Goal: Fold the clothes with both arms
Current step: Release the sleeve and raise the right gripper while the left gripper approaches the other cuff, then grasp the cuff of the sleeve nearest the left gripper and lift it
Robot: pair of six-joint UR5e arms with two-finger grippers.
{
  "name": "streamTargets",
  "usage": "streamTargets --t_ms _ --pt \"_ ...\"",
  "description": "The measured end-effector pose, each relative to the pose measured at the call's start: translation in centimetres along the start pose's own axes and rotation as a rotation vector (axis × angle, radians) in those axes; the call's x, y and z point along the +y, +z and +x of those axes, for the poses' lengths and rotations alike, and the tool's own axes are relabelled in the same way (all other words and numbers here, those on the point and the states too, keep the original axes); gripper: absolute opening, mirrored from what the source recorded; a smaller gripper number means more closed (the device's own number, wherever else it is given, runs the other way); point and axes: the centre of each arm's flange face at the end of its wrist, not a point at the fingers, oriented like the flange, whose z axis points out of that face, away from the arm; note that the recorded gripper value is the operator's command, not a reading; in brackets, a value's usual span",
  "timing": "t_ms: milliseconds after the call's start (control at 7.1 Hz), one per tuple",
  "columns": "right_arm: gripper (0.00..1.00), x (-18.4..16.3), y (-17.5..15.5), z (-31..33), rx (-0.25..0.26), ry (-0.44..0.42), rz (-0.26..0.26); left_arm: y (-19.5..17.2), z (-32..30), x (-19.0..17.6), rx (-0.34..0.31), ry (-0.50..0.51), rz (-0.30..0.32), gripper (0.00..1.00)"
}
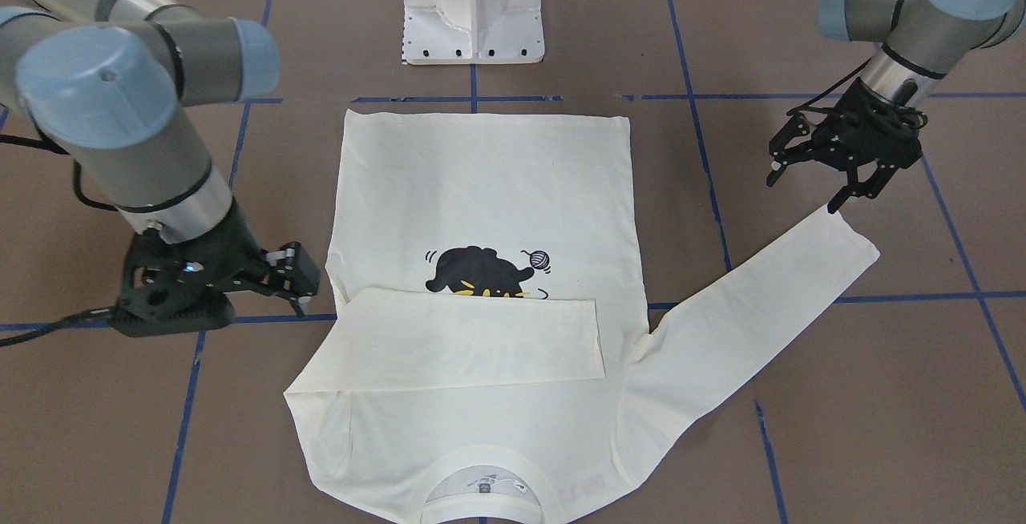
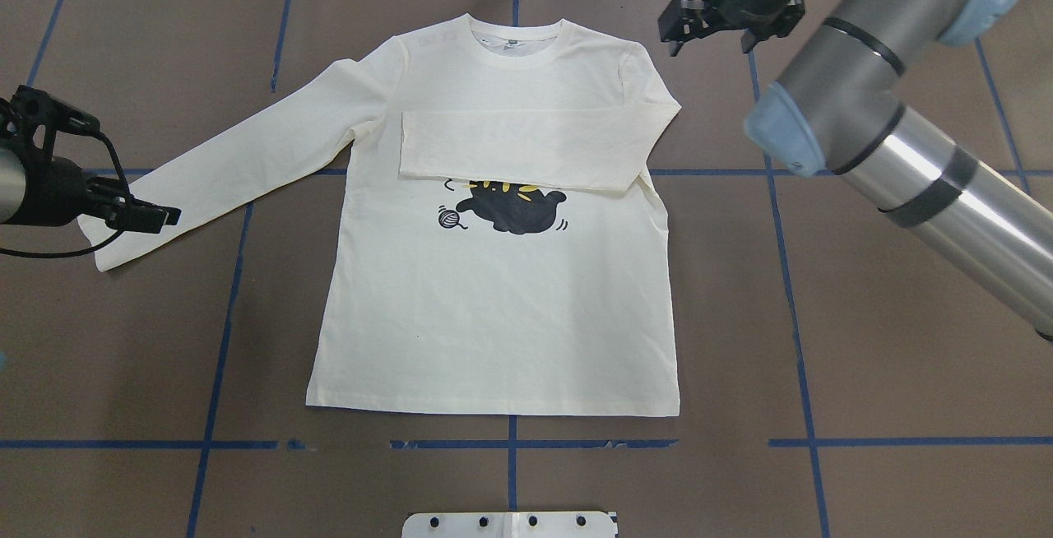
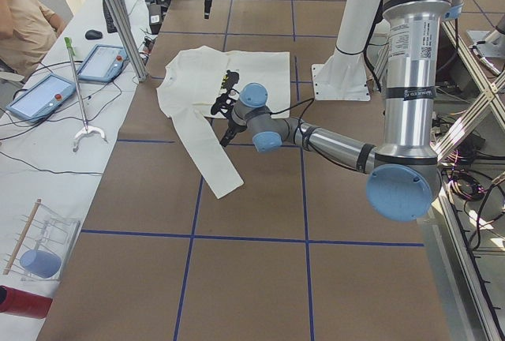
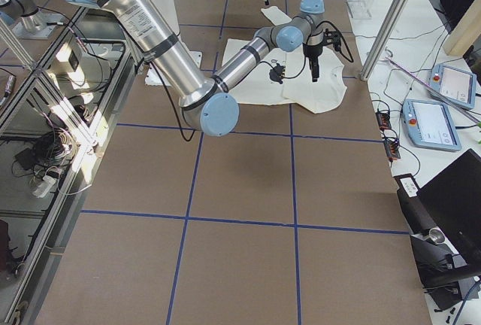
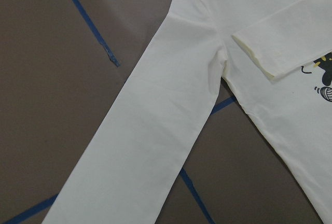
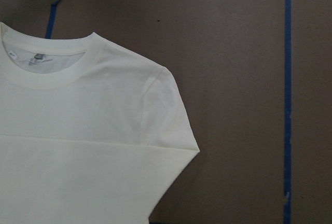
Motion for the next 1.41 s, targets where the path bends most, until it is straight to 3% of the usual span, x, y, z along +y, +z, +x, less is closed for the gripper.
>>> streamTargets --t_ms 423,564,845,1409 --pt "1.0 6.4 -3.2 13.3 -0.021 -0.112 -0.042 1.7 -4.8 7.5 -0.066 0.135 -0.058 1.0" --pt "1.0 7.5 -4.3 15.6 -0.033 -0.123 -0.047 2.9 -6.9 9.6 -0.067 0.169 -0.057 0.9" --pt "1.0 8.3 -5.4 16.8 -0.046 -0.129 -0.044 4.6 -9.2 11.5 -0.052 0.2 -0.035 0.57" --pt "1.0 8.3 -5.9 16.8 -0.048 -0.13 -0.037 5.1 -9.3 11.3 -0.041 0.255 -0.025 0.57"
